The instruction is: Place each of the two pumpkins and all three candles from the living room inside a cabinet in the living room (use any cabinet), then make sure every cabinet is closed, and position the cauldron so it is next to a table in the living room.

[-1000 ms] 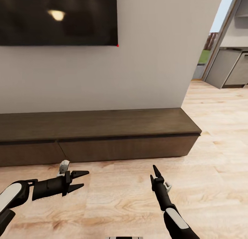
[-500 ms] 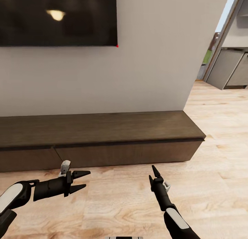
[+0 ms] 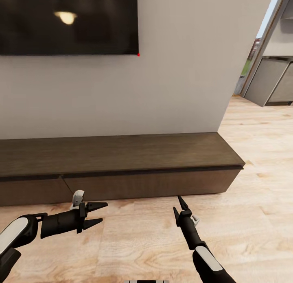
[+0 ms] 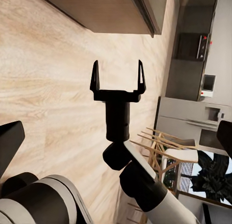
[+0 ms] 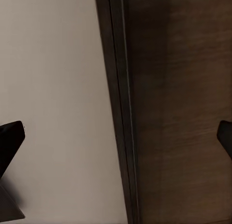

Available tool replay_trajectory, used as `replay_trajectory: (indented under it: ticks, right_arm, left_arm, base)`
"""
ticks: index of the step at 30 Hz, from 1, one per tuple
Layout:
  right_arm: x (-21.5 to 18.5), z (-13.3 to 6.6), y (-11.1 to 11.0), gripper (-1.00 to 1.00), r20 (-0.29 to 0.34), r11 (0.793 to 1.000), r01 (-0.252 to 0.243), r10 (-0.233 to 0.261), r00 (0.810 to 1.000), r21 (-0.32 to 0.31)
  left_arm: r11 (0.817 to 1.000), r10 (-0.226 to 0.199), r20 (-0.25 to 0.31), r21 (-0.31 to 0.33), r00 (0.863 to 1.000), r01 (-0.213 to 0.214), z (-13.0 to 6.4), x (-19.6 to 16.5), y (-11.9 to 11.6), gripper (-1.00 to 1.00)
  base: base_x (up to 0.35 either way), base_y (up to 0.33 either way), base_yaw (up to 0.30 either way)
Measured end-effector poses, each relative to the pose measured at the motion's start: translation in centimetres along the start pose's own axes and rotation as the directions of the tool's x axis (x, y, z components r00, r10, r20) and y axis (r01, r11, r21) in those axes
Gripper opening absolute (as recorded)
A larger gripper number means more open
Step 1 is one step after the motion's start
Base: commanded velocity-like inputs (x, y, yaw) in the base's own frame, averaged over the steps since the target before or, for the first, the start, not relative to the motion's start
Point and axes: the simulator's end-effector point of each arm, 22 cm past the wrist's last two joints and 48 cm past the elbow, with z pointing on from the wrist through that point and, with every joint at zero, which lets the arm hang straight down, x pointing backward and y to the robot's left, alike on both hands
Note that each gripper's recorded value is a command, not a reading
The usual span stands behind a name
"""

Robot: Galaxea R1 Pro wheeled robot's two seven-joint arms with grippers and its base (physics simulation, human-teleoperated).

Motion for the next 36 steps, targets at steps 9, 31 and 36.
replay_trajectory:
  ticks: [9, 31, 36]
  right_arm:
    - [-0.1, 0.0, -0.2, 1.00, 0.004, 1.000, 0.001, -0.001, 1.000, 0.008]
    - [-3.5, -0.7, -0.5, 1.00, -0.010, 0.998, 0.045, -0.044, 0.999, 0.036]
    - [-3.9, -0.8, -0.4, 1.00, -0.014, 0.998, 0.058, -0.058, 0.998, 0.032]
  left_arm:
    - [1.000, -0.001, -0.002, 0.003, 1.000, 0.001, 0.1, 0.1, -0.1, 1.00]
    - [1.000, 0.004, -0.030, 0.002, 1.000, -0.004, 0.7, 1.1, -0.2, 1.00]
    - [1.000, 0.005, -0.040, 0.001, 0.999, -0.005, 0.9, 1.5, -0.1, 1.00]
  base:
    - [0.000, 0.000, 0.000]
    - [0.040, 0.000, 0.000]
    - [0.037, 0.000, 0.000]
